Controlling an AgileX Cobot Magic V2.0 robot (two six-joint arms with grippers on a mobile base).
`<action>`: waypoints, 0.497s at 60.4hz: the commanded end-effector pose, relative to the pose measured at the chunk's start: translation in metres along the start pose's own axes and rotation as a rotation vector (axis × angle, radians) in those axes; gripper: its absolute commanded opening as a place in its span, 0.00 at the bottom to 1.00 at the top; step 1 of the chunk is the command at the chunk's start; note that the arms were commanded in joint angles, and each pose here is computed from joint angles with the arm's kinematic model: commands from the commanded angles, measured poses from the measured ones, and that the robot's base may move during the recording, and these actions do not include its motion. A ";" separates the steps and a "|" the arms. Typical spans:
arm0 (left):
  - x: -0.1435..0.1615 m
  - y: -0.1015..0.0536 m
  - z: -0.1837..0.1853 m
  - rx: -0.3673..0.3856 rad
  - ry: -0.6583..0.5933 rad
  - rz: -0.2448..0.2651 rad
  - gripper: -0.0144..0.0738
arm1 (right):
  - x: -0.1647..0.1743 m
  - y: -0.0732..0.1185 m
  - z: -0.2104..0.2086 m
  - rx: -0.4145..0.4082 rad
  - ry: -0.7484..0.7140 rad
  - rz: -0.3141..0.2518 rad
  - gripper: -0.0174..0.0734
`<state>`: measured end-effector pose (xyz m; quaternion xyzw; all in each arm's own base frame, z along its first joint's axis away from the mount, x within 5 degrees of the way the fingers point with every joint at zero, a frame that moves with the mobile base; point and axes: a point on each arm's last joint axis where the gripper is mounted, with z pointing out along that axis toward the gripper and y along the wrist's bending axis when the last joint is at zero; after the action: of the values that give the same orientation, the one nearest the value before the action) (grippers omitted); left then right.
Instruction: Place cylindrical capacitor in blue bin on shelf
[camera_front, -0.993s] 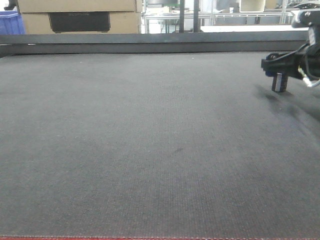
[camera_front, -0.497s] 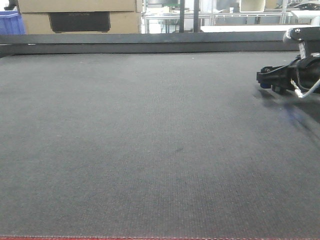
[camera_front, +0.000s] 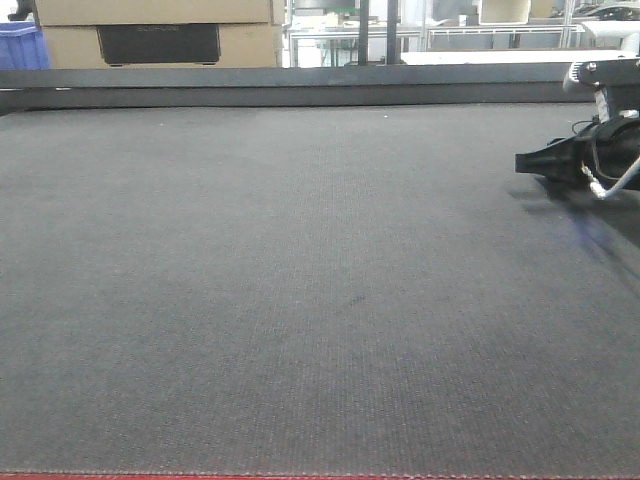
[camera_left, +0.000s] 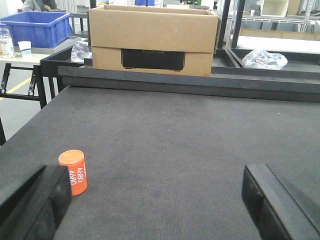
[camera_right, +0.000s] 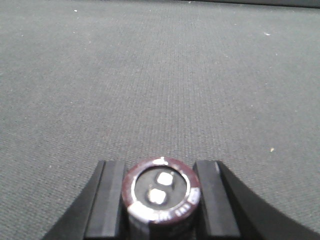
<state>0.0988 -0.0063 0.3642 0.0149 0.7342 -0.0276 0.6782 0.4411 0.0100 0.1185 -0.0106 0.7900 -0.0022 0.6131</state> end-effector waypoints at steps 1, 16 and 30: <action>-0.002 -0.001 0.000 0.008 -0.003 -0.005 0.85 | -0.024 -0.001 -0.005 0.000 -0.060 -0.005 0.03; 0.013 0.003 0.006 -0.034 0.072 -0.034 0.84 | -0.098 -0.003 -0.037 0.003 -0.226 -0.003 0.03; 0.047 0.029 0.045 -0.204 0.111 -0.079 0.84 | -0.159 -0.004 -0.080 0.001 -0.278 -0.001 0.03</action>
<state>0.1285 0.0122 0.3192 -0.0666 0.7856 0.0124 0.6150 0.4130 0.0095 0.2697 -0.0083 0.7030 0.0004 0.7111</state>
